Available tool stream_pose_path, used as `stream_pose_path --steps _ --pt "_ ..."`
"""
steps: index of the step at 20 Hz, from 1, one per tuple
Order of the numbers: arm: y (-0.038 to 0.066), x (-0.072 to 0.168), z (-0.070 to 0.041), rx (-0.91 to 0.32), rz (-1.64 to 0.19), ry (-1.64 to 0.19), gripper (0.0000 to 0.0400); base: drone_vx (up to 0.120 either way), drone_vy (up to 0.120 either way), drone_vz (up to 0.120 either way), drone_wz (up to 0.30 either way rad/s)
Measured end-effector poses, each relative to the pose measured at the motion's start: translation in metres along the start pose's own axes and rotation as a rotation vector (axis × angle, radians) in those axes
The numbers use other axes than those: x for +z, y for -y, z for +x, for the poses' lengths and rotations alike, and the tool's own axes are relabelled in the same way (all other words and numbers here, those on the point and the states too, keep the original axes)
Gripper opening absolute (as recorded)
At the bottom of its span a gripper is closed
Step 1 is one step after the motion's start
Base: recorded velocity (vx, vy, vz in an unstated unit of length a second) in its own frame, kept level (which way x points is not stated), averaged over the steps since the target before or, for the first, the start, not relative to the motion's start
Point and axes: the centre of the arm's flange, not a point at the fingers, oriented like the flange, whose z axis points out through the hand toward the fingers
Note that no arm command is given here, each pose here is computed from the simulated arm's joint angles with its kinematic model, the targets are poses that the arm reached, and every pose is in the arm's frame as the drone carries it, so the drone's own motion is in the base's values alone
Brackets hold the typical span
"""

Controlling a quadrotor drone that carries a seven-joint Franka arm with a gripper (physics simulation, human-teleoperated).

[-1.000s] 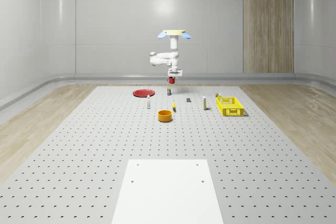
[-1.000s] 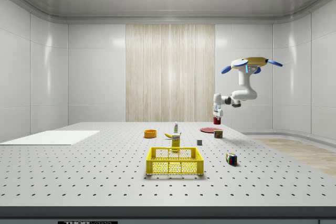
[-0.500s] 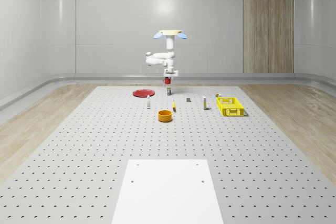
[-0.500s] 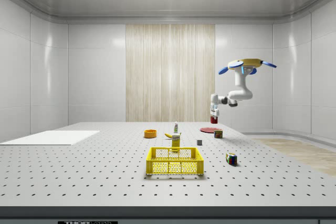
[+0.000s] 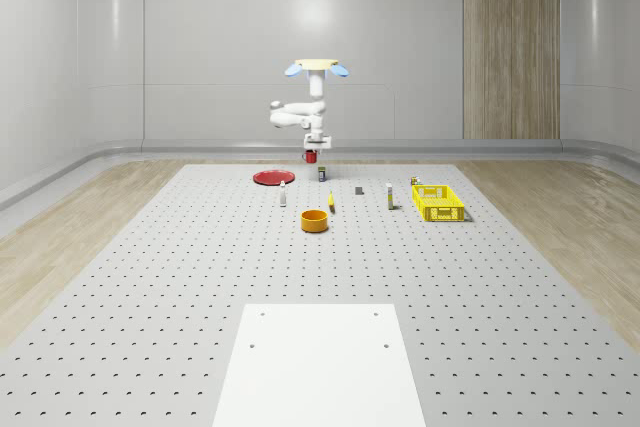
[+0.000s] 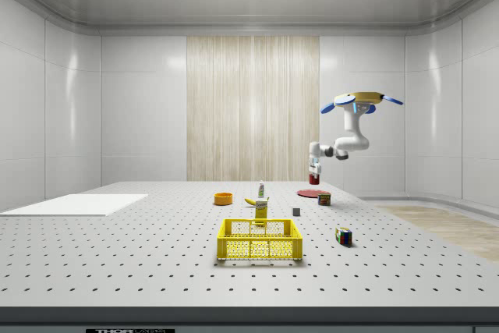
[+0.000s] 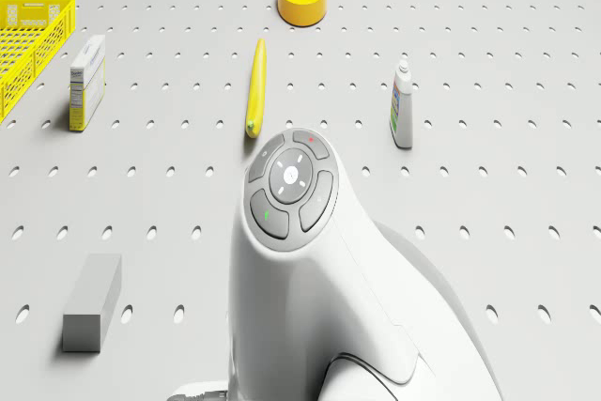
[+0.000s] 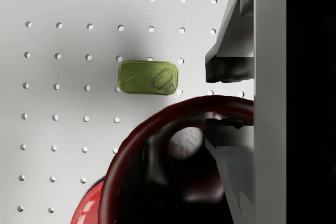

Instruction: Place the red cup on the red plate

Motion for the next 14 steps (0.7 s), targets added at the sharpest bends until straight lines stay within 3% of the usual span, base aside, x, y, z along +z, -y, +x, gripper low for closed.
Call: stream_pose_path --steps 2,9,12,14 --pt "0.0 0.0 0.0 0.0 0.0 0.0 0.0099 0.0 -0.12 0.0 0.0" --pt "0.0 0.0 0.0 0.0 0.0 0.0 0.01 0.0 -0.12 -0.114 0.0" --pt "0.0 0.0 0.0 0.0 0.0 0.0 0.01 -0.013 -0.12 0.0 0.0" --pt "0.0 0.0 0.0 0.0 0.0 0.0 0.01 -0.12 -0.12 0.0 0.0"
